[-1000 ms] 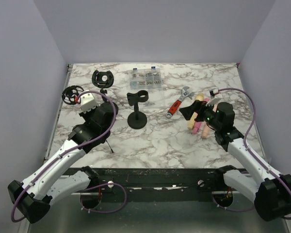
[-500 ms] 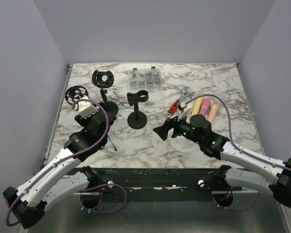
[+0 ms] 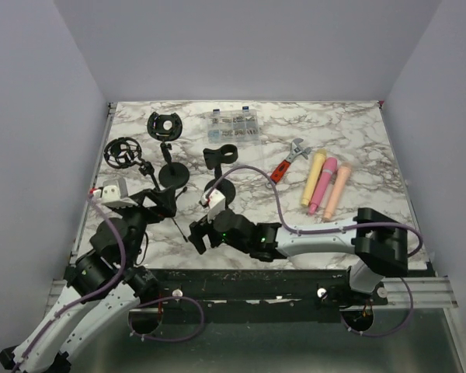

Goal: Remove the microphone from the stand

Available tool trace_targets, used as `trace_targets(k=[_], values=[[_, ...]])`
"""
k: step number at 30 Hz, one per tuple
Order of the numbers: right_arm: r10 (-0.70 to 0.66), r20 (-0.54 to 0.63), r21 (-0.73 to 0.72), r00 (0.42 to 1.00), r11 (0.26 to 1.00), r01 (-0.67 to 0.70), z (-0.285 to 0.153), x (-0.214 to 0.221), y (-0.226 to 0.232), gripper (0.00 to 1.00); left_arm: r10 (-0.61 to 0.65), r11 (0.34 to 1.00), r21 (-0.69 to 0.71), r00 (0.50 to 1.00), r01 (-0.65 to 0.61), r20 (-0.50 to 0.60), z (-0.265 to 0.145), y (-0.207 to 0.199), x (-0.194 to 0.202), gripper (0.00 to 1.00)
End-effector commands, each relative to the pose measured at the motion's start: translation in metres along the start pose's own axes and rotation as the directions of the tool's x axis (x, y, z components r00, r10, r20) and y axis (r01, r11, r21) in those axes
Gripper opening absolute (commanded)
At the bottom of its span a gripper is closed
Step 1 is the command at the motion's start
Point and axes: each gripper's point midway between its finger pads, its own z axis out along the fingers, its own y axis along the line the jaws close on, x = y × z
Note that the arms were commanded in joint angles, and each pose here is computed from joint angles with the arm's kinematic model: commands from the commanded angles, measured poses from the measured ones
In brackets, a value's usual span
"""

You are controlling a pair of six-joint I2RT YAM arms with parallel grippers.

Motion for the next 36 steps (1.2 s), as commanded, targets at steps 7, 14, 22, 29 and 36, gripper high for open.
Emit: trace_targets(k=[7,14,22,29,36], values=[[-0.063,-0.006,0.083,0.998,0.995,0.064,0.072,0.014,0.026,0.72,0.060,0.959,0.272,0.995,-0.079,0.079,-0.051,-0.023,-0.040,0.99],[-0.103,-0.072,0.138,0.992,0.984,0.113,0.106,0.042,0.025,0.65,0.060,0.952,0.294,0.993,-0.088,0.103,-0.058,-0.022,-0.044,0.99],[-0.137,-0.071,0.293,0.988,0.944,0.152,0.112,0.062,-0.010,0.54,0.078,0.952,0.286,0.990,-0.108,0.114,-0.059,-0.018,-0.044,0.99],[-0.113,-0.074,0.332,0.991,0.934,0.132,0.115,0.077,-0.036,0.52,0.081,0.952,0.287,0.992,-0.105,0.093,-0.055,-0.020,-0.036,0.98],[-0.001,-0.035,0.416,0.999,0.909,0.015,0.090,0.079,-0.098,0.50,0.009,0.962,0.274,1.000,-0.006,-0.008,-0.044,-0.023,-0.009,0.99]])
